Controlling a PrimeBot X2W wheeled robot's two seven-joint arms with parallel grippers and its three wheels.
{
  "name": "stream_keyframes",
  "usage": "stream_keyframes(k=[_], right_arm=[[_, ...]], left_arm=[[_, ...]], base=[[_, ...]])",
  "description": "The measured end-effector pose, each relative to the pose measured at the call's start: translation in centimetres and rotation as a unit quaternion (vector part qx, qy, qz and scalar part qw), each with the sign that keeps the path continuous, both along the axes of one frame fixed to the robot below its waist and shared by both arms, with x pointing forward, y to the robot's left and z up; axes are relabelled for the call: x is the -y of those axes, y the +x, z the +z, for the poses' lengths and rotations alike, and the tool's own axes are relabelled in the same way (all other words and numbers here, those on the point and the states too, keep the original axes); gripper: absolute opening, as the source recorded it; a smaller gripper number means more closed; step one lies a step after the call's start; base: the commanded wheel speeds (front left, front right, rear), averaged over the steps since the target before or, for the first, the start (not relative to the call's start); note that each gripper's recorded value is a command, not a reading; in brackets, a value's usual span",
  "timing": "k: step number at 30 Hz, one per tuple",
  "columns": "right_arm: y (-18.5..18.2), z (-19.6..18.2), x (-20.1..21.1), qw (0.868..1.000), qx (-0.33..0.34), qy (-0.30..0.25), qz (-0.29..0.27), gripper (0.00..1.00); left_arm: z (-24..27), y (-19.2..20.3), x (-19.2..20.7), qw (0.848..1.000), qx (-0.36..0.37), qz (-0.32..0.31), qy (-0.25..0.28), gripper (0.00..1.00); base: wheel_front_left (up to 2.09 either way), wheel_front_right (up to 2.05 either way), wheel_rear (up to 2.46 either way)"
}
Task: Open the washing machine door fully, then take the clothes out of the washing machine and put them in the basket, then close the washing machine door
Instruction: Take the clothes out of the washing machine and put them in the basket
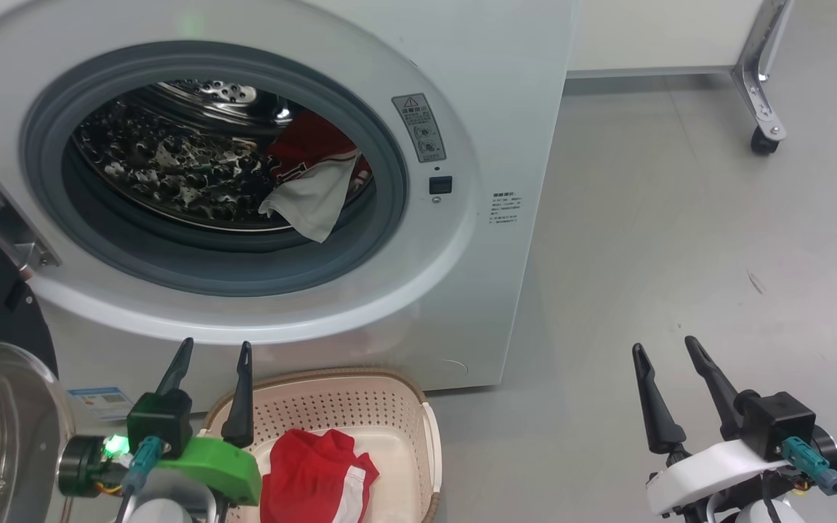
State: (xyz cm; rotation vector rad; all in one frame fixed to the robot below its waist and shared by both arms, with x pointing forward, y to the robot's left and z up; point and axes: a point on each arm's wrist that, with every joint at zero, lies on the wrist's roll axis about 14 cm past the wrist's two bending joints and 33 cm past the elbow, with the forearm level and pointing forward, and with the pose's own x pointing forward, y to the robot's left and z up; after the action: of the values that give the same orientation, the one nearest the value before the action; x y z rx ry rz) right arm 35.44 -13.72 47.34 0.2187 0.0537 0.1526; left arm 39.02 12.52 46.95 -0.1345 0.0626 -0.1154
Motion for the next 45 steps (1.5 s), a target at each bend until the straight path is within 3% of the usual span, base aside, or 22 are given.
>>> stream_keyframes(k=[29, 45], right_arm=[[-1.2, 1.1, -0.4, 1.000, 0.005, 0.001, -0.001, 1.00], [-1.1, 0.9, -0.5, 1.000, -0.002, 0.003, 0.002, 1.00]], left_arm=[[2.0, -3.4, -1.2, 0.999, 0.014, 0.030, -0.015, 1.00], [1.3, -3.4, -1.0, 1.000, -0.018, 0.022, -0.013, 1.00]], base=[[0.00, 0.00, 0.00], [0.00, 0.00, 0.00]])
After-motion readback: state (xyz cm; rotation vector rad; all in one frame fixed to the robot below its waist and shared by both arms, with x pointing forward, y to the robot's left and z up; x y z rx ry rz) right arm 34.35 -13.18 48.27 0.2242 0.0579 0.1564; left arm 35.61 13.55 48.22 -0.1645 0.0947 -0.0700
